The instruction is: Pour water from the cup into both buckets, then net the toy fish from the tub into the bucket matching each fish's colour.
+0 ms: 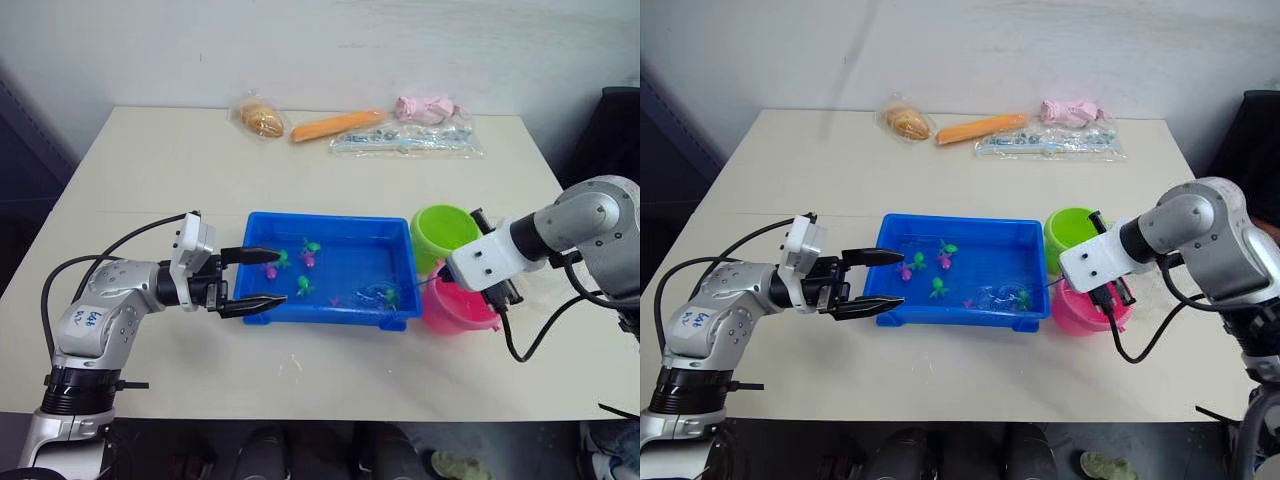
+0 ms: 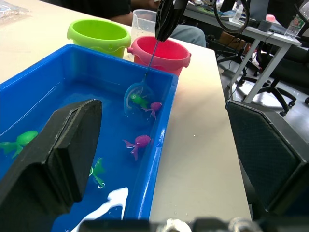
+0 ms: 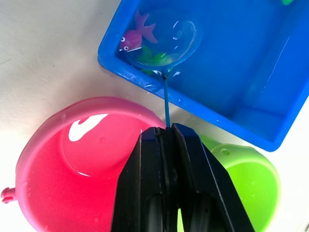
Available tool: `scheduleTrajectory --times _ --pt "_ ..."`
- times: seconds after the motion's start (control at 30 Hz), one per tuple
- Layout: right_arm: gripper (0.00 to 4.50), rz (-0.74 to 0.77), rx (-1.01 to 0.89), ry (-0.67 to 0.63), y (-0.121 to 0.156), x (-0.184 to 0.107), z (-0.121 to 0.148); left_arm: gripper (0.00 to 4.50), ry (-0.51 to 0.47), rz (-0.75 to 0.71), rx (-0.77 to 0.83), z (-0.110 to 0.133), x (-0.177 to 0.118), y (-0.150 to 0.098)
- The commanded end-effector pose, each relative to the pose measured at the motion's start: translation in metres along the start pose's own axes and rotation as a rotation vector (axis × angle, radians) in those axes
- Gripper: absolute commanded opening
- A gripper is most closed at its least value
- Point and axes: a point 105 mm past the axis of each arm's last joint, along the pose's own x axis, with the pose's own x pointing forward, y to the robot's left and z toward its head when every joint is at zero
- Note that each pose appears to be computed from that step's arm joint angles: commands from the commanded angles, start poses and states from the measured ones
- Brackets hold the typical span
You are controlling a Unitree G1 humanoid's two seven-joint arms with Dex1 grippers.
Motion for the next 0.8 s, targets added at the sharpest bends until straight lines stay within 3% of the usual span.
scheduleTrajectory --times 0.03,0.53,0.8 --pt "0.0 0.038 0.08 0.017 0.002 -0.013 -0.006 4.41 -0.013 -0.017 0.038 0.008 0.0 -0.004" --pt "0.0 -0.044 0.414 -0.146 -0.011 -0.024 -0.009 4.41 -0.006 -0.011 0.043 0.009 -0.001 -0.003" --pt "0.0 -0.082 0.498 -0.152 -0.013 -0.027 -0.019 4.41 0.0 -0.007 0.044 0.009 -0.002 -0.003"
